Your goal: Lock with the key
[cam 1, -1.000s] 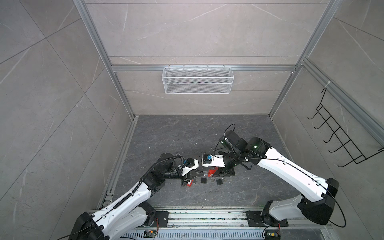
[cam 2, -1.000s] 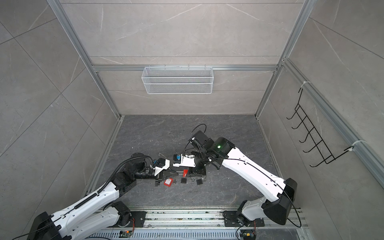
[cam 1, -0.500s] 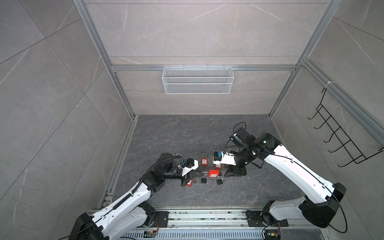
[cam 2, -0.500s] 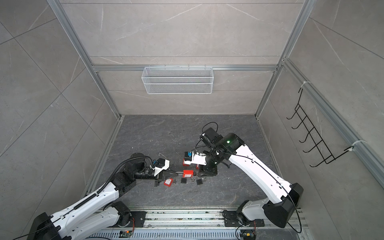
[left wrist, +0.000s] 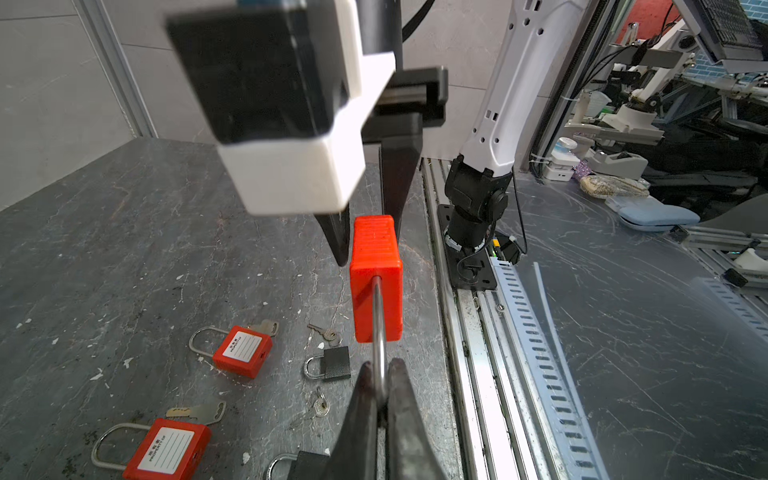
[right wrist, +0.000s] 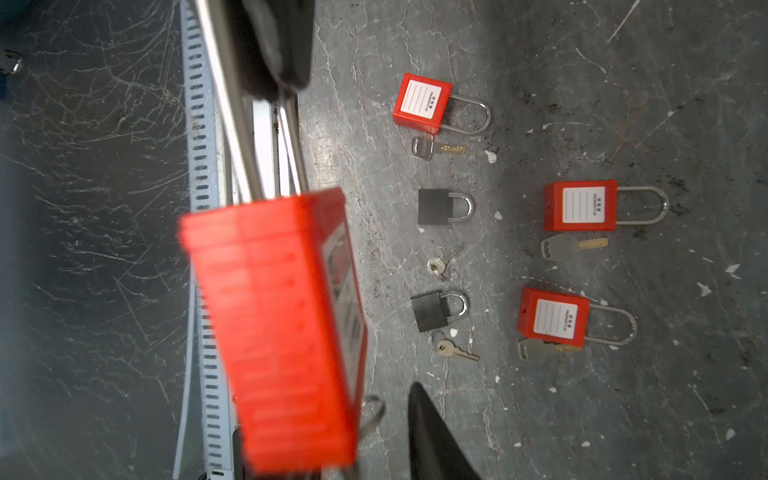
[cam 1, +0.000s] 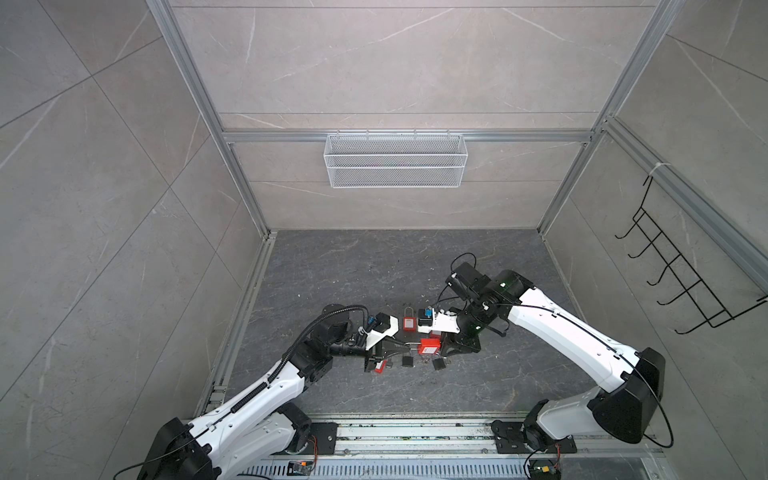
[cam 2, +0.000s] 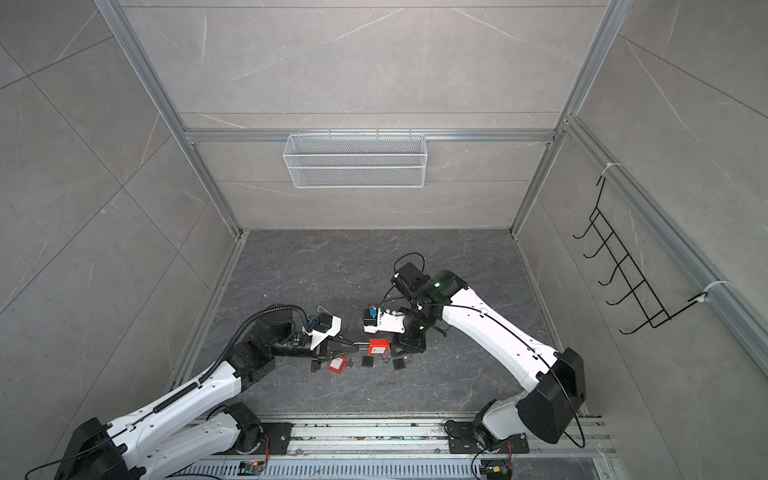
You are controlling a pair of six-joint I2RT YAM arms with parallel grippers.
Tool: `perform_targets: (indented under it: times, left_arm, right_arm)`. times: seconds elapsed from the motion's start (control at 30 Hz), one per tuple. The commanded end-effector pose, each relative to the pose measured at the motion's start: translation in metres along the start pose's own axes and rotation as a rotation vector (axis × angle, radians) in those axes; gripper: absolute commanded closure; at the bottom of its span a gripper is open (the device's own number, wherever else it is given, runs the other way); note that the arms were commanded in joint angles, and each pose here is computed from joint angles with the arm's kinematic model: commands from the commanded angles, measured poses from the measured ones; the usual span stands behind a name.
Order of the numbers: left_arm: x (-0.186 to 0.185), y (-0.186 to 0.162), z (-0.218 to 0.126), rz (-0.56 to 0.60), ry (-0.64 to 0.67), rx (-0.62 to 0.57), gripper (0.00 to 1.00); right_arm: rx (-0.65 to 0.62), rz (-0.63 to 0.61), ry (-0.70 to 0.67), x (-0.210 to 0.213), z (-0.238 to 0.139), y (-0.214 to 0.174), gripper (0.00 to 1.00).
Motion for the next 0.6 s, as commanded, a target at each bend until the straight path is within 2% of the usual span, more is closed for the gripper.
perform_targets:
  times: [0.0,0.23,0.3,0.43,0.57]
  left_arm:
    - [-0.014,0.026,-0.001,0.081,-0.065,-0.086,1.00]
    - [-0.012,0.024,-0.001,0.079,-0.051,-0.072,1.00]
    - [-0.011,0.023,-0.001,0.078,-0.046,-0.062,1.00]
    - [-0.012,0.022,-0.002,0.081,-0.043,-0.042,1.00]
    - [-0.012,0.023,-0.002,0.086,-0.044,-0.036,1.00]
  right_arm:
    - [-0.079,-0.035,-0.125,-0.009,-0.007,0.008,0.66]
    - [-0.100,-0.083,-0.179,0.001,-0.021,0.008,0.68]
    - [-0.086,-0.081,-0.173,0.006,-0.025,0.006,0.67]
    - [-0.065,-0.079,-0.132,0.019,-0.029,0.002,0.57]
    - [-0.084,-0.086,-0.109,0.025,-0.033,0.007,0.57]
Point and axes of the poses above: each gripper's point midway between its finger pads, its own z axis out along the fingers, its own x axis along the line the jaws close on, y = z × x, the point moved 3 cm from there along -z, back along the fingers, and after that the axes turned 15 degrees about -z, right-handed, at the moved point
